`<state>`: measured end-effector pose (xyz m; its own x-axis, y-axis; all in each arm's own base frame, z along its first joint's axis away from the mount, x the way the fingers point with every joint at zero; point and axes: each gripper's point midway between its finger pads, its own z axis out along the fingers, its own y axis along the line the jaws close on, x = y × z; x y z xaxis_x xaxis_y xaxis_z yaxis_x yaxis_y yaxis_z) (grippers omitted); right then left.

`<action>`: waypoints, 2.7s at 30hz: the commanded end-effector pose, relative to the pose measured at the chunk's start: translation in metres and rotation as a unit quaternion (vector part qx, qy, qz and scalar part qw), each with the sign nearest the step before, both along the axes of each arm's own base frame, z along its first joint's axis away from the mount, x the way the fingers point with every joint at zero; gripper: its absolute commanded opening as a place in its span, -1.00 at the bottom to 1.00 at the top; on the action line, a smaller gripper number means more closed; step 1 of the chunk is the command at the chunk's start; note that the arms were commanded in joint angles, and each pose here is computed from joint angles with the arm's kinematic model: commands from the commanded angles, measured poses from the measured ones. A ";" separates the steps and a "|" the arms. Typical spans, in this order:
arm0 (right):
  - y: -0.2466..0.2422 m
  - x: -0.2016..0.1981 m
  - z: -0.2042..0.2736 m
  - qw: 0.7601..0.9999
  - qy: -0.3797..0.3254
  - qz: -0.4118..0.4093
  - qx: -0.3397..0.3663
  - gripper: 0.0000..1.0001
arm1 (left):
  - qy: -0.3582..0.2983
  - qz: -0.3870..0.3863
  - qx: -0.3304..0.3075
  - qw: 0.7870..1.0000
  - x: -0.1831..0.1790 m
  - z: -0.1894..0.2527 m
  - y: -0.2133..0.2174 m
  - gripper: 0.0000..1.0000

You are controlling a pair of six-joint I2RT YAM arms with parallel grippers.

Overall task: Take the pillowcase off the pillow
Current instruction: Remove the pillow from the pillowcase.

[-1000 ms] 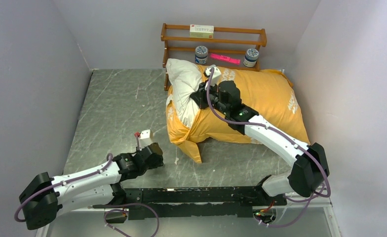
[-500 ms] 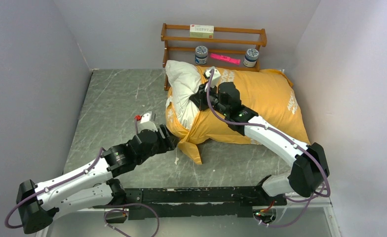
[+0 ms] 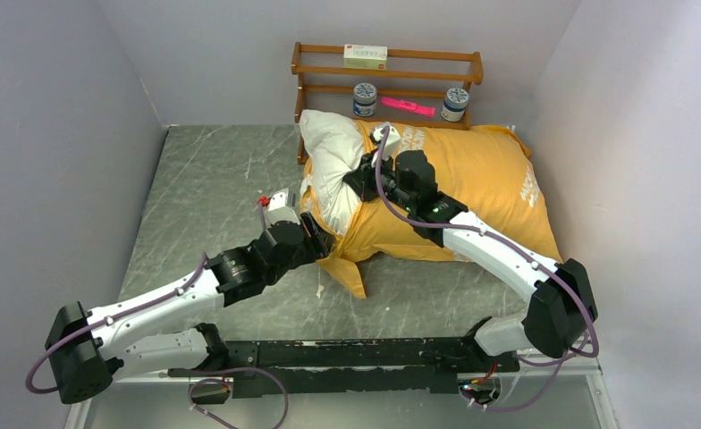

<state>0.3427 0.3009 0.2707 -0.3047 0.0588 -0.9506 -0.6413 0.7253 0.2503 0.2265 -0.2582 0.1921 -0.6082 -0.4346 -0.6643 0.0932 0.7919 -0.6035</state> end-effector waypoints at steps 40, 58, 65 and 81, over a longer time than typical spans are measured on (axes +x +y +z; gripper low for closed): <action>-0.010 0.000 0.089 0.992 -0.087 -0.003 0.094 -1.00 | -0.043 0.049 -0.032 0.997 0.009 0.033 0.020 0.58; -0.021 -0.003 0.094 0.991 -0.097 -0.021 0.093 -1.00 | -0.014 0.077 0.030 0.996 0.027 -0.014 0.023 0.21; -0.026 -0.004 0.099 0.990 -0.095 -0.034 0.100 -1.00 | 0.025 0.104 0.086 0.991 0.012 -0.069 0.056 0.05; -0.037 -0.003 0.110 0.987 -0.100 -0.057 0.109 -1.00 | 0.108 0.118 0.104 0.982 -0.003 -0.143 0.093 -0.16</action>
<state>0.3224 0.2973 0.2545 -0.4027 0.0323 -0.9148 -0.6383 0.7064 0.3059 0.2485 -0.2211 0.1258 -0.5521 -0.5870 -0.5922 -0.0812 0.7447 -0.6625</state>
